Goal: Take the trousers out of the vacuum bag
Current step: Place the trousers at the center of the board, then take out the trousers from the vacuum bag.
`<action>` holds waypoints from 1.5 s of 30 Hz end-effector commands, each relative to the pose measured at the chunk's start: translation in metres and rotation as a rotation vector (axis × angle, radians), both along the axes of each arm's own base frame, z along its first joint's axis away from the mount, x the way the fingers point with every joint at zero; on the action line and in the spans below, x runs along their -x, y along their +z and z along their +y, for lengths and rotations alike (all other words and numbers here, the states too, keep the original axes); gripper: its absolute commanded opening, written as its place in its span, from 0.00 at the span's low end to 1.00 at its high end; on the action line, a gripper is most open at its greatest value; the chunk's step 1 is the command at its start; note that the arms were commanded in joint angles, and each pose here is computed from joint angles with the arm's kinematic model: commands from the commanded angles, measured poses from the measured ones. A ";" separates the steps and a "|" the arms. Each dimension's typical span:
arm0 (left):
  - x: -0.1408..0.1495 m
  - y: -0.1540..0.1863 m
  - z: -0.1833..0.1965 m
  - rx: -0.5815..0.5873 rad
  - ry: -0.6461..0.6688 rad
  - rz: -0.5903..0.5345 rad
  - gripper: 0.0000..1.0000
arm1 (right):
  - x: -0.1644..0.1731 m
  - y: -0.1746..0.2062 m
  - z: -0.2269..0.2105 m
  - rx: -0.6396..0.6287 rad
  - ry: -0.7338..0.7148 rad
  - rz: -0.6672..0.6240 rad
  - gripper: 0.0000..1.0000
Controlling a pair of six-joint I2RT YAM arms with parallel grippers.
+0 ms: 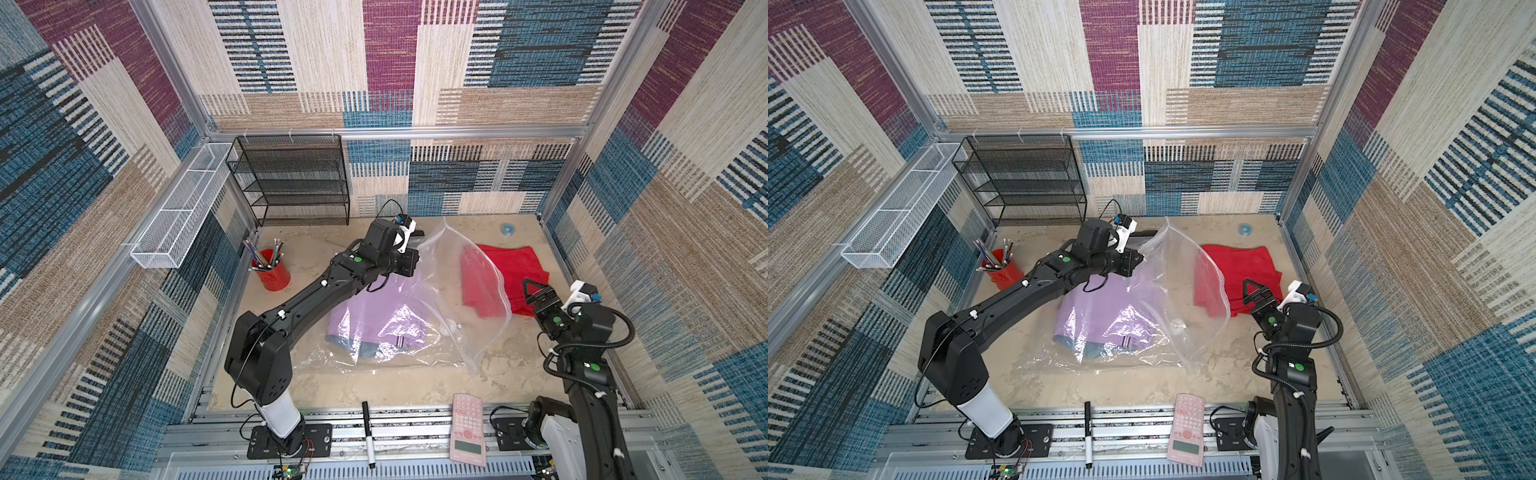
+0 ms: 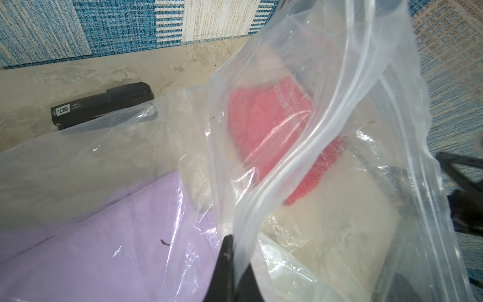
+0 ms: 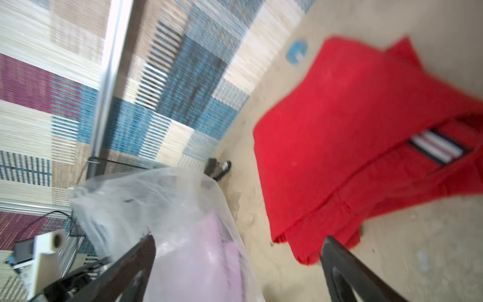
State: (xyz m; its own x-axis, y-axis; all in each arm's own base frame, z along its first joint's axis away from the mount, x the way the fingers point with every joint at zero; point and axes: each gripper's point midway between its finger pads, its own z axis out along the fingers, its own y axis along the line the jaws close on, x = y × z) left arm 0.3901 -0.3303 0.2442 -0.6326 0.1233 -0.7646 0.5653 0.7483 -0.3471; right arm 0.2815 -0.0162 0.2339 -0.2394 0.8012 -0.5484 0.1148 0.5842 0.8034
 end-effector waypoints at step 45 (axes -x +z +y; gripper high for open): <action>0.029 0.057 -0.104 -0.137 -0.119 -0.102 0.00 | -0.042 -0.077 0.192 0.358 0.791 0.193 0.57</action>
State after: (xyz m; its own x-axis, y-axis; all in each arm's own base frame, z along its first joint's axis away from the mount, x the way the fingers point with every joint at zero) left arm 0.3617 -0.4328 0.3053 -0.5165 0.2822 -0.8085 0.6923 0.6933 -0.2003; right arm 0.3183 0.1741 0.1621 -0.7744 0.1488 -0.6150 -0.3105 0.7574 0.5743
